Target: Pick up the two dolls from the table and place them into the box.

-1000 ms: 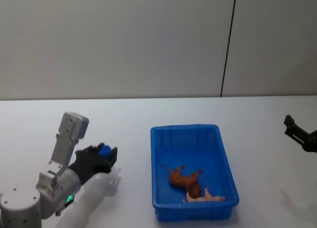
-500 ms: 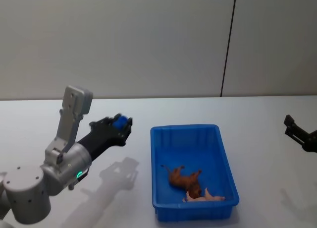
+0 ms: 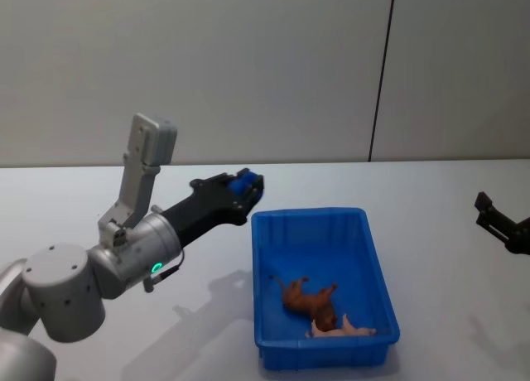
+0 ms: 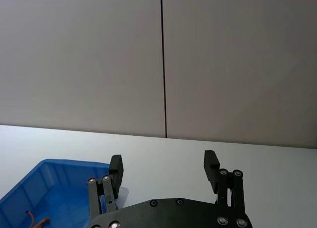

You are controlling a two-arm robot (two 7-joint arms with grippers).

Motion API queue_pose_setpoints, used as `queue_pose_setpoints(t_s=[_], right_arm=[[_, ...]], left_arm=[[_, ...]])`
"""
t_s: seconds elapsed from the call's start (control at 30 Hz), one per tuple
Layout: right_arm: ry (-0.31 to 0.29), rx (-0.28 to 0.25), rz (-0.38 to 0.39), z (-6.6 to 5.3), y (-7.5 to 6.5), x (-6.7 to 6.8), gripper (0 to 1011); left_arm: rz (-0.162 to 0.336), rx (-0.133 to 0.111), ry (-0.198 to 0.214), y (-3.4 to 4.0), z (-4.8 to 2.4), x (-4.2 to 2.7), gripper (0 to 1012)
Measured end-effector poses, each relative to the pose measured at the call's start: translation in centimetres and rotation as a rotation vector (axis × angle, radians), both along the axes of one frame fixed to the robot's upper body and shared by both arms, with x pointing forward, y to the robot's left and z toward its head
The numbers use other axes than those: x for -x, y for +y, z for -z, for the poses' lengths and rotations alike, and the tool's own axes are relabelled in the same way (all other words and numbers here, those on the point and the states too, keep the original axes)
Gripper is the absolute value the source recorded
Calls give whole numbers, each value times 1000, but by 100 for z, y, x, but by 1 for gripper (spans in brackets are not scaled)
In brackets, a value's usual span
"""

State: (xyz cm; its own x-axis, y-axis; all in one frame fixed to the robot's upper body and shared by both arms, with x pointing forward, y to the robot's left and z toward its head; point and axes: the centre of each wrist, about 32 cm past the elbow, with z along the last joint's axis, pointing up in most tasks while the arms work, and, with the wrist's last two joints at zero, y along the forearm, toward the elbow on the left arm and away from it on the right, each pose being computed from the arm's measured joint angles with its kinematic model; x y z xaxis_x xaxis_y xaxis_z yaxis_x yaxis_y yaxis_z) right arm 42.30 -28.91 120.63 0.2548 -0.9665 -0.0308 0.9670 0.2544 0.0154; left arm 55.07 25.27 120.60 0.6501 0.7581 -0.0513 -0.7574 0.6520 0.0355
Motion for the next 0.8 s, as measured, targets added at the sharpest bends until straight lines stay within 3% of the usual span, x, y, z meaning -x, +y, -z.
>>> queue_pose_setpoints(t_s=[0.43,0.7,0.8], right_arm=[[0,0,0,0,0,0,1001],[0,0,0,0,0,0,1001],[0,0,0,0,0,0,1001]], left_arm=[[214,43,47,-146,-72,-208,237],[317,45,78,-234,-68,-332,241],[349,43,89,-266,-66,-373,317]])
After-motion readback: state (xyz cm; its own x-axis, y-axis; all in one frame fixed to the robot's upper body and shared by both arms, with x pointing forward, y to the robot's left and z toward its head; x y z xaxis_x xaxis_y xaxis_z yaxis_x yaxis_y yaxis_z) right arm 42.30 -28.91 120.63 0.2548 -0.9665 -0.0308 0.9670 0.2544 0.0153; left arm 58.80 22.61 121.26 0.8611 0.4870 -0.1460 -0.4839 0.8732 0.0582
